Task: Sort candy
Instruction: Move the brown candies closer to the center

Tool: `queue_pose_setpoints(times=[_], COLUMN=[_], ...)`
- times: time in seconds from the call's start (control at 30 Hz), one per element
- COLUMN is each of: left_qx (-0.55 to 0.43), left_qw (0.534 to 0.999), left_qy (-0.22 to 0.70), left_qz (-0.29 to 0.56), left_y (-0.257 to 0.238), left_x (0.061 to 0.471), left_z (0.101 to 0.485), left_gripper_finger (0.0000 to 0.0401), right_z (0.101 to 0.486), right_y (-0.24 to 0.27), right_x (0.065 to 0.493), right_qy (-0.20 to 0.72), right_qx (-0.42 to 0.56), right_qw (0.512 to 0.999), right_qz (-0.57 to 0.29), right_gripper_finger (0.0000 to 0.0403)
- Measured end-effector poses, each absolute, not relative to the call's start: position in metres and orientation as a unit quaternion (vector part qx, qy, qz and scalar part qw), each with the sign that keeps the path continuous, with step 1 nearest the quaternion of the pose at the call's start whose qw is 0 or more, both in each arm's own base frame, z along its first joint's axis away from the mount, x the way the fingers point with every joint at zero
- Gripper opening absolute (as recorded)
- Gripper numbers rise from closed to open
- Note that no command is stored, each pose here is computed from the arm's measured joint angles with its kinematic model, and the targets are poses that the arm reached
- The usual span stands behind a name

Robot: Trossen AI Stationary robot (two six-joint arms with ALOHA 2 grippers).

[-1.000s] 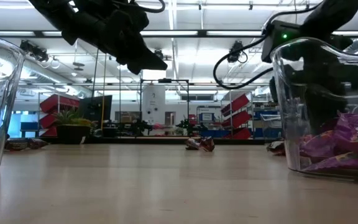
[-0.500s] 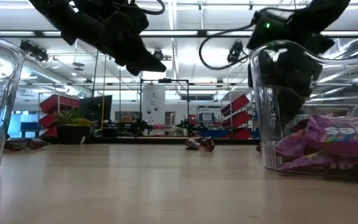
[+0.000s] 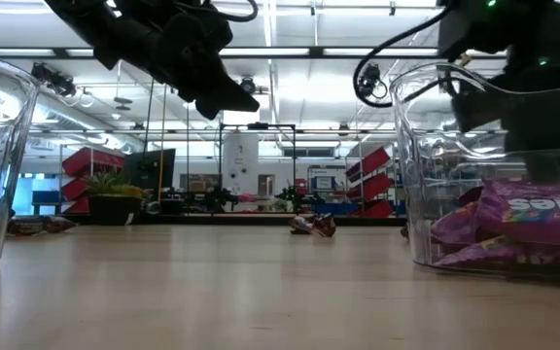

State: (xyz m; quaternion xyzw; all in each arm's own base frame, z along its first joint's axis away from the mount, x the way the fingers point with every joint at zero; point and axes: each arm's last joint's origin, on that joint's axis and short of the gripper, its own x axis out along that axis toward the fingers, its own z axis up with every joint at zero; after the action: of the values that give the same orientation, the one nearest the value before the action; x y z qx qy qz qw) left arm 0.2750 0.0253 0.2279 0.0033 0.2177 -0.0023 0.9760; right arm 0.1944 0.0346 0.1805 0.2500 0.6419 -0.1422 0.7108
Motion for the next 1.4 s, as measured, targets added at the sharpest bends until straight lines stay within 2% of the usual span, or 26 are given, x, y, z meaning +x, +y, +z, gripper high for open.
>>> queue_pose_setpoints(times=[0.27, 0.5, 0.63, 0.83, 1.07, 1.27, 1.4], left_qx=[0.003, 0.023, 0.010, 0.002, -0.006, 0.002, 0.002], left_qw=[0.974, 0.984, 0.986, 0.985, 0.984, 0.985, 0.985], left_qy=[0.228, 0.178, 0.166, 0.174, 0.174, 0.173, 0.173], left_qz=[-0.002, -0.008, -0.017, -0.003, -0.021, -0.024, -0.024], left_y=[0.026, 0.032, 0.041, 0.055, 0.060, 0.060, 0.060], left_x=[0.283, 0.290, 0.289, 0.286, 0.284, 0.284, 0.284], left_z=[0.216, 0.222, 0.224, 0.222, 0.222, 0.222, 0.222], left_gripper_finger=[0.0003, 0.0003, 0.0002, 0.0002, 0.0002, 0.0002, 0.0002], right_z=[0.183, 0.215, 0.228, 0.202, 0.173, 0.150, 0.142], right_y=[0.054, 0.025, 0.001, -0.019, -0.022, -0.026, -0.033], right_x=[0.192, 0.219, 0.241, 0.264, 0.274, 0.285, 0.297], right_qy=[0.639, 0.569, 0.528, 0.592, 0.644, 0.649, 0.629], right_qx=[0.241, 0.186, 0.153, 0.089, 0.114, 0.117, 0.116], right_qw=[0.718, 0.790, 0.830, 0.801, 0.747, 0.740, 0.759], right_qz=[-0.134, -0.133, -0.090, 0.005, 0.119, 0.132, 0.120], right_gripper_finger=[0.0000, 0.0000, 0.0000, 0.0000, 0.0000, 0.0000, 0.0000])
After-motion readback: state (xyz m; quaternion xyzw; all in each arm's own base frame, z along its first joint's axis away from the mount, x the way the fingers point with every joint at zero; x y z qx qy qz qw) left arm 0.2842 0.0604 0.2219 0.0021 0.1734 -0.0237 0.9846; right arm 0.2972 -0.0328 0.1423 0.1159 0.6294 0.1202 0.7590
